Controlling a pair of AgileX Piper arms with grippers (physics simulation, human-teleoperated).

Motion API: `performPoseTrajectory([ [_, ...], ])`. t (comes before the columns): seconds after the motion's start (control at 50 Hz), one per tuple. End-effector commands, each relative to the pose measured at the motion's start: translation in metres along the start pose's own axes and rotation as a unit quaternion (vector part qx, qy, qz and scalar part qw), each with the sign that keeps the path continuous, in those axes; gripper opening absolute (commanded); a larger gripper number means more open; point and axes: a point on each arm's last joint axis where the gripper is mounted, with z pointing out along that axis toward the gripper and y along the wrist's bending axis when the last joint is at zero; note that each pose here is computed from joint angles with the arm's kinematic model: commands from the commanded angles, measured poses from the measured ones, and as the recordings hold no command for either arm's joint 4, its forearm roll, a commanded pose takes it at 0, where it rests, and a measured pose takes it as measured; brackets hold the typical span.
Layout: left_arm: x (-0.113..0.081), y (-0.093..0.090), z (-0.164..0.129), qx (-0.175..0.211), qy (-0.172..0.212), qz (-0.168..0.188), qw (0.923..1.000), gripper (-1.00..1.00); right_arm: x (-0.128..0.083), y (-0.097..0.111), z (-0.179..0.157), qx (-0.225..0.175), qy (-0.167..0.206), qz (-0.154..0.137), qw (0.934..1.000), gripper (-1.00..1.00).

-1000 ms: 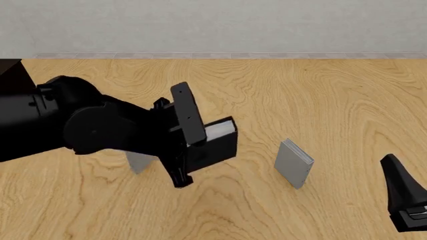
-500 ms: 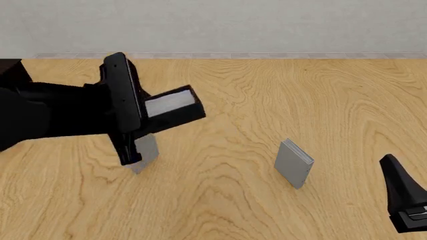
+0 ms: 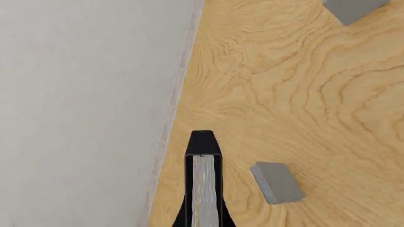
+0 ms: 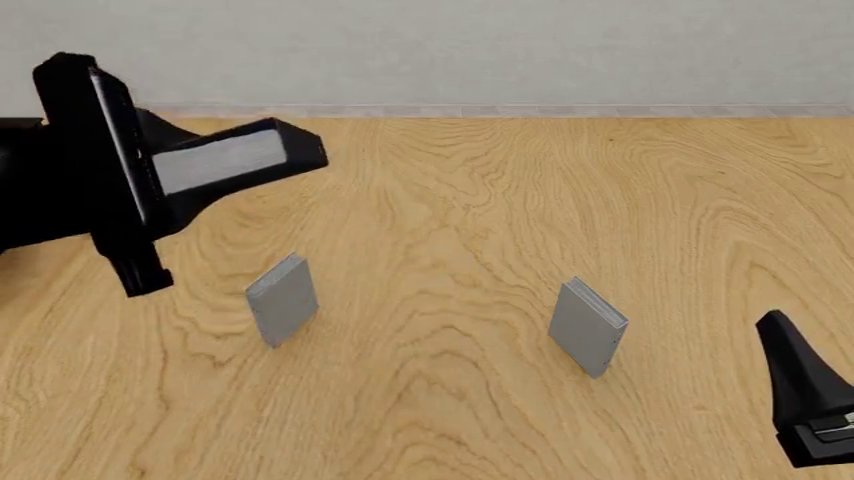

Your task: Pick up the book in the middle and place it on the cabinet shelf.

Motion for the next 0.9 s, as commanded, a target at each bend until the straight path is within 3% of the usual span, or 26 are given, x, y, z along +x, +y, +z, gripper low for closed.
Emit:
performPoseTrajectory([
  [0.02,0.009,0.016,-0.024,-0.076,0.011,0.039,0.9963,-1.0,-0.001,0.0,0.0,-0.002,0.0,-0.001,1.0,1.0],
  [0.16,0.009,0.023,-0.033,-0.092,0.017,0.047,0.9945,-1.0,0.001,0.0,0.0,-0.001,0.0,0.001,1.0,1.0],
  [0.2,0.019,0.023,-0.032,-0.103,0.04,0.053,0.9925,-1.0,0.002,0.0,0.0,-0.001,0.0,0.001,1.0,1.0],
  [0.24,0.031,0.012,-0.028,-0.107,0.06,0.079,0.9893,-1.0,0.003,0.0,0.0,-0.001,0.0,0.001,1.0,1.0],
  [0.36,0.036,0.016,-0.031,-0.122,0.075,0.069,0.9873,-1.0,0.004,0.0,0.0,-0.001,0.0,0.001,1.0,1.0],
  [0.44,0.054,0.018,-0.031,-0.144,0.118,0.075,0.9796,-1.0,0.004,0.0,0.0,0.001,-0.001,0.01,1.0,1.0],
  [0.56,0.06,0.024,-0.034,-0.163,0.138,0.072,0.9743,-1.0,-0.001,0.0,0.0,0.001,-0.001,0.011,0.9999,1.0],
  [0.6,0.068,0.039,-0.036,-0.186,0.163,0.042,0.9681,-1.0,0.002,0.0,0.0,0.0,-0.001,0.014,0.9999,1.0],
  [0.64,0.081,0.03,-0.032,-0.185,0.185,0.067,0.9629,-1.0,0.002,0.0,0.0,0.001,-0.001,0.015,0.9999,1.0],
  [0.68,0.082,0.034,-0.032,-0.192,0.188,0.058,0.9614,-1.0,0.002,0.0,0.0,0.002,-0.002,0.017,0.9999,1.0],
  [0.78,0.096,0.029,-0.029,-0.207,0.216,0.103,0.9487,-1.0,0.003,0.0,0.0,0.002,-0.002,0.018,0.9998,1.0],
  [0.9,0.101,0.03,-0.026,-0.205,0.228,0.113,0.9453,-1.0,0.004,0.0,0.0,0.002,-0.002,0.018,0.9998,1.0],
])
